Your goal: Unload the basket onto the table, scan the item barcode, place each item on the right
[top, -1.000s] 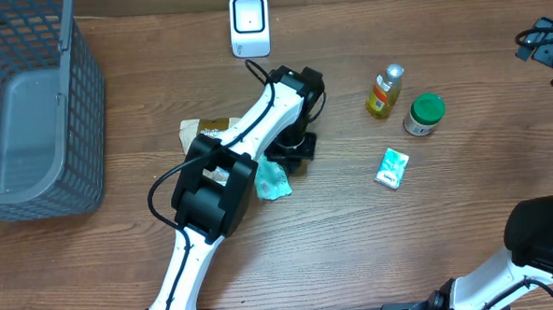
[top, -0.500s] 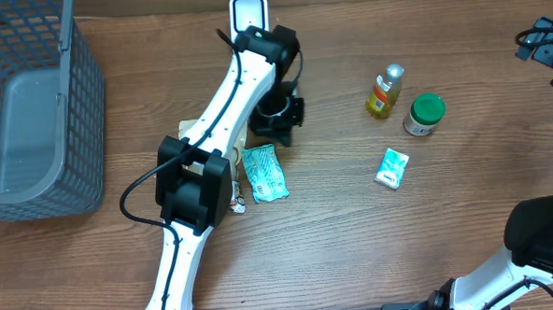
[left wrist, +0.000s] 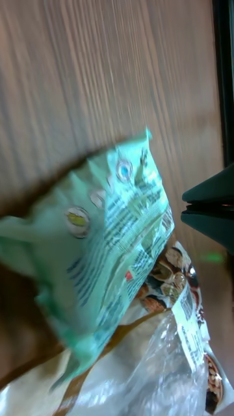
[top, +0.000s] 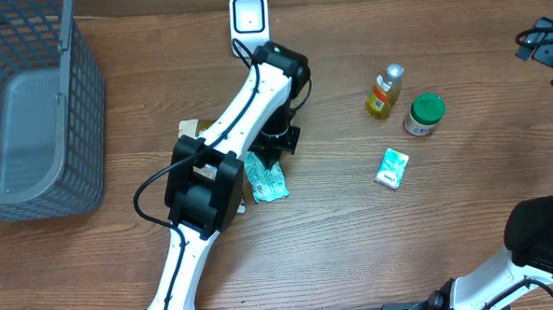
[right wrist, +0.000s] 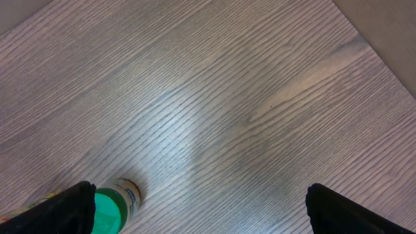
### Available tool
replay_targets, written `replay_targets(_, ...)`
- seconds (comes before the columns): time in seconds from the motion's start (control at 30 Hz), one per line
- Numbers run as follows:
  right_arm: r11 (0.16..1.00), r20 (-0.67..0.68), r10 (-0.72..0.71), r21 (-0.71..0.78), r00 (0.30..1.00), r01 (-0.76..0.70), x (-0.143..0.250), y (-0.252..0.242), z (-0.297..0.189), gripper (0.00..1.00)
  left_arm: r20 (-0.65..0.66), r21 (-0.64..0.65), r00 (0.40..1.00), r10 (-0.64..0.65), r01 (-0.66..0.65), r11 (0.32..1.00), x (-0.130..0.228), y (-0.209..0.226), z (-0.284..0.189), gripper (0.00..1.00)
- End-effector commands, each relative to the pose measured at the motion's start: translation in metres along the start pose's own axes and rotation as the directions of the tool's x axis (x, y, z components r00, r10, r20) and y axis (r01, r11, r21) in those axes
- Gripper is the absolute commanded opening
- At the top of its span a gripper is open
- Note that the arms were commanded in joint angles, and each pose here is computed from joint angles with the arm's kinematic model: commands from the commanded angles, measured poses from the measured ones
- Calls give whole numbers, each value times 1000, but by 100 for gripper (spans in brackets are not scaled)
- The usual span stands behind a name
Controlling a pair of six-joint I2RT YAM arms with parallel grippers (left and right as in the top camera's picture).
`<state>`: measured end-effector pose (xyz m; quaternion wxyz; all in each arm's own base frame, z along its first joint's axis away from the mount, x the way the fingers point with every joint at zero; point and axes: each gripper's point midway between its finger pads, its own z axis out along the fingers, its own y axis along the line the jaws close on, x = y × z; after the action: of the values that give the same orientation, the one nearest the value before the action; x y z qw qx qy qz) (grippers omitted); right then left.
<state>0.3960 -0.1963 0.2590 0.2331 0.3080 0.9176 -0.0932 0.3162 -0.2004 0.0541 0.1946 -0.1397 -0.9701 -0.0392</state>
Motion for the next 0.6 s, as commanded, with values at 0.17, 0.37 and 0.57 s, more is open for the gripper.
replay_targets(0.17, 1000, 20, 8, 4, 1000, -8, -4, -2, -5, 100, -93, -215, 991, -95, 74, 974, 38, 40, 23, 4)
replay_targets(0.37, 1000, 20, 8, 4, 1000, -8, -4, -2, -5, 100, 131, -152, 985, -109, 128, 980, 44, 38, -32, 5)
replay_targets(0.57, 1000, 20, 8, 4, 1000, -8, -4, -2, -5, 100, 405, -32, 904, -135, 162, 986, 43, 34, -94, 4)
